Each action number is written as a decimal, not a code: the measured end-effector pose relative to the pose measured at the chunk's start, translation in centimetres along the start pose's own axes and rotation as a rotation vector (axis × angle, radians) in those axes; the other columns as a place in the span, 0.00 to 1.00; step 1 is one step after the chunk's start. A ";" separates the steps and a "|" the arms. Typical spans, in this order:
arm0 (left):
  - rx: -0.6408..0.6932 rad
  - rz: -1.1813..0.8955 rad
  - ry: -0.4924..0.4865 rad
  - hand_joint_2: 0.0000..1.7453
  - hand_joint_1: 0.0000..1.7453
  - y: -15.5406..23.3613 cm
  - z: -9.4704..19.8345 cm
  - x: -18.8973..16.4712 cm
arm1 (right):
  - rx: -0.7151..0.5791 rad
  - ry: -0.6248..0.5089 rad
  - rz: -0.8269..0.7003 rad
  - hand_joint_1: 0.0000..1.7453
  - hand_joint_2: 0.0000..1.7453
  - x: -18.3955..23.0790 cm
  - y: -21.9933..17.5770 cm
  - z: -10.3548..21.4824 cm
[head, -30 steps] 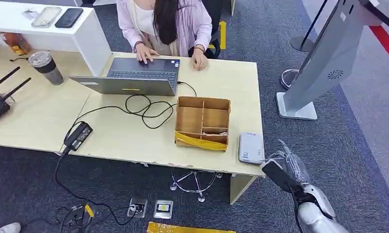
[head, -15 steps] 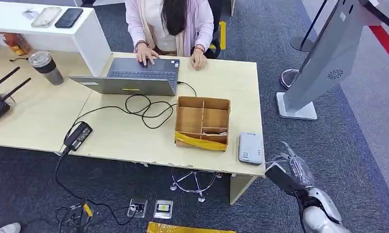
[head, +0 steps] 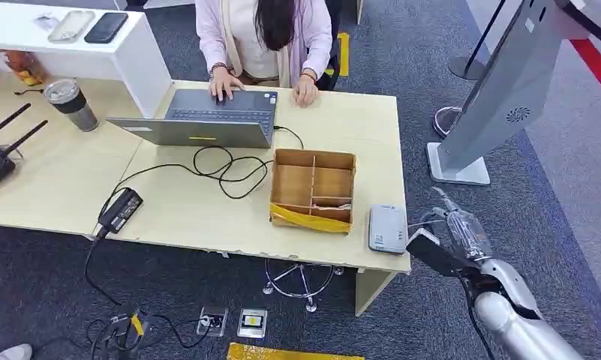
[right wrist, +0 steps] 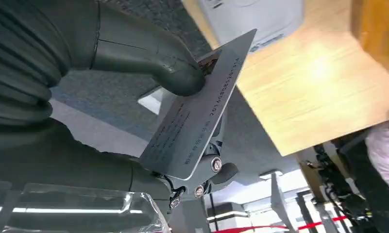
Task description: Pass the card to the sensor for recognition and then transmit it.
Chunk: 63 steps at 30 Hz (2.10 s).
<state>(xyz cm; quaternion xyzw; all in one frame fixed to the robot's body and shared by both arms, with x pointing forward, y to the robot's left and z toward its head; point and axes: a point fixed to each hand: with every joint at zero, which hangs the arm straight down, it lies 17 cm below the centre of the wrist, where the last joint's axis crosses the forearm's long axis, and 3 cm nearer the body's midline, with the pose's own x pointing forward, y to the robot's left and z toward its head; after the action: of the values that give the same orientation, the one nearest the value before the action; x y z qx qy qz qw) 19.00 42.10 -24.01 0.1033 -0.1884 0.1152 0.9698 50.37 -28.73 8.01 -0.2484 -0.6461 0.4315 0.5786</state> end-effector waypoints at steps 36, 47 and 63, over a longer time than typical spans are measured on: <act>-0.015 -0.044 -0.007 0.00 0.00 0.8 0.0 0.3 | 0.121 0.058 -0.019 1.00 1.00 -0.6 6.2 -3.4; 0.025 -0.033 0.025 0.00 0.00 1.6 -0.1 -0.2 | 0.123 0.077 -0.022 1.00 1.00 -1.5 5.8 -3.7; 0.024 -0.025 0.031 0.00 0.00 1.6 -0.1 -0.4 | 0.072 0.030 -0.004 1.00 1.00 0.8 1.6 -6.9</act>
<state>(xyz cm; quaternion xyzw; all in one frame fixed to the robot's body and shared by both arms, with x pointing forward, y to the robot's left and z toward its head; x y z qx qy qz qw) 18.28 43.53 -23.98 0.1154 -0.1705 0.1067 0.9727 56.55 -25.44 6.79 -0.2327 -0.6218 0.4494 0.5977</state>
